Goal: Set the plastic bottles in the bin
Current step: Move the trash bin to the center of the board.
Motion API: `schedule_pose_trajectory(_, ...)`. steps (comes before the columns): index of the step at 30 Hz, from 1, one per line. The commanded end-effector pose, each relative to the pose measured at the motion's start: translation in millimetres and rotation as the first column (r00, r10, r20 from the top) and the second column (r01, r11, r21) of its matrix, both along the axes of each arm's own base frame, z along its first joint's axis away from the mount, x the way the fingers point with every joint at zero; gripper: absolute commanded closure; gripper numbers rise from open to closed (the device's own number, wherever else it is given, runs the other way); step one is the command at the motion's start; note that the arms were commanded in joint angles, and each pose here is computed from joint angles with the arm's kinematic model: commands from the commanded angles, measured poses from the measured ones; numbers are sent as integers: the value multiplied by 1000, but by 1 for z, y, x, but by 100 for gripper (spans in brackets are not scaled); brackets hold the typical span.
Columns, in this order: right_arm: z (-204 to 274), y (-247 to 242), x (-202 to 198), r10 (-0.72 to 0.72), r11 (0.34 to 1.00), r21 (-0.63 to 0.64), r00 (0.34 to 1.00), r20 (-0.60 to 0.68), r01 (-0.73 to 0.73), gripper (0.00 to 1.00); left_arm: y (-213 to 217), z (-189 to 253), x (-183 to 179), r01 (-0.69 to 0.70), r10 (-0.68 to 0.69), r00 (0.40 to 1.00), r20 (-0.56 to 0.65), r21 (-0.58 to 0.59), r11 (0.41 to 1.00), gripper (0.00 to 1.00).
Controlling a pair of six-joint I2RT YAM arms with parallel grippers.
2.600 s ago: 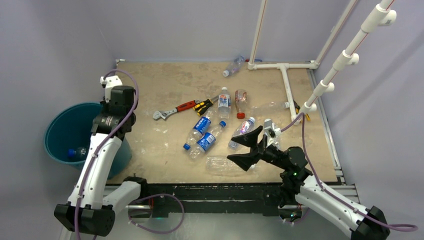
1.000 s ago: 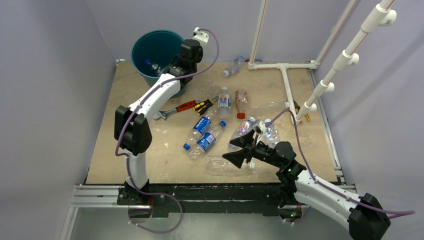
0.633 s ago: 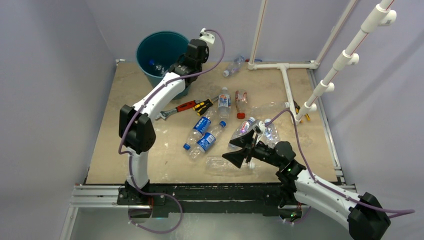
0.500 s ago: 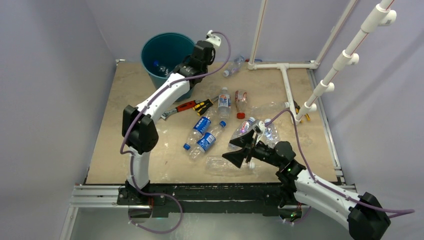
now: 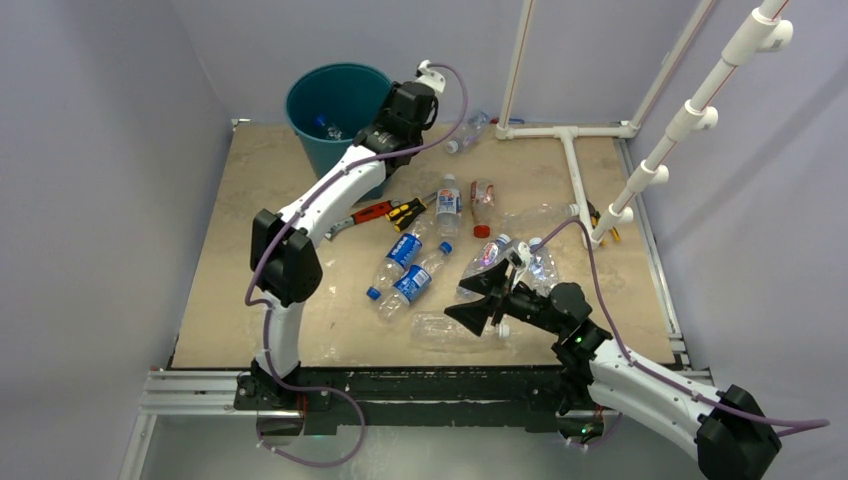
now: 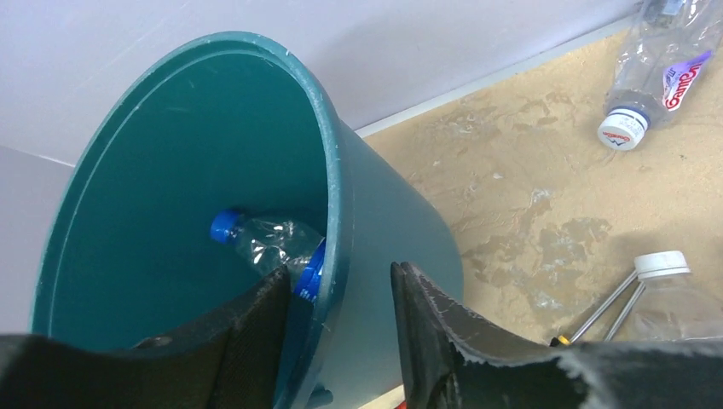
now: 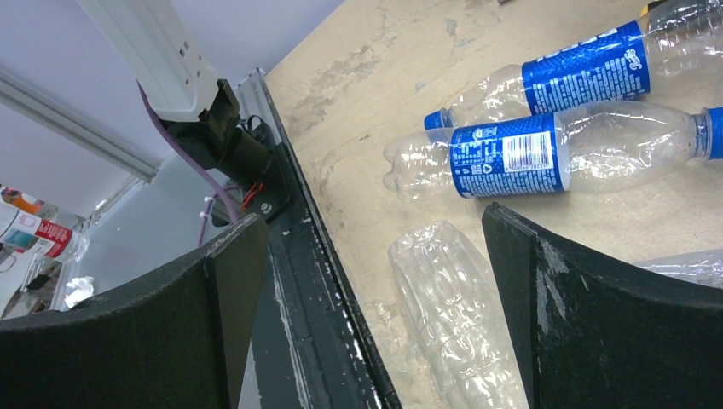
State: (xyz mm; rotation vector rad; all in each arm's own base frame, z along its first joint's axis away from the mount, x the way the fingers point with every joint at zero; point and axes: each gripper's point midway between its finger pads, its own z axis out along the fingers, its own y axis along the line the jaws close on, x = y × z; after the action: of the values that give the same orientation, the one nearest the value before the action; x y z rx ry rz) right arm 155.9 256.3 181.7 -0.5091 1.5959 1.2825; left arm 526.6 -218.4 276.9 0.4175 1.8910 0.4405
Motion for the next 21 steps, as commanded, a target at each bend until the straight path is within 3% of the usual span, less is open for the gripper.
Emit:
schedule_pose_trajectory(1, 29, 1, 7, -23, 999, 48, 998, 66, 20, 1, 6, 42, -3, -35, 39, 995, 89, -46, 998, 49)
schedule_pose_trajectory(7, 32, 1, 9, -36, 998, 46, 997, 64, 34, 1, 16, 90, -18, -70, 91, 982, 164, -130, 989, 34)
schedule_pose_trajectory(8, 32, 0, 10, -41, 998, 44, 997, 61, 39, 1, 17, 104, -24, -71, 100, 977, 186, -157, 985, 26)
schedule_pose_trajectory(13, 31, -2, 17, -83, 996, 41, 996, 25, 82, 1, 15, 160, -71, -20, 97, 957, 275, -269, 963, 5)
schedule_pose_trajectory(15, 30, -3, 21, -111, 993, 41, 994, -9, 111, 1, 18, 158, -93, 13, 75, 962, 262, -319, 948, 3)
schedule_pose_trajectory(17, 26, -7, 28, -157, 987, 37, 985, -72, 159, 1, 24, 147, -116, 50, 57, 968, 244, -410, 911, 1)
schedule_pose_trajectory(21, 11, -19, 45, -290, 953, 24, 935, -205, 301, 1, 33, 133, -177, 172, -15, 970, 243, -642, 747, 1)
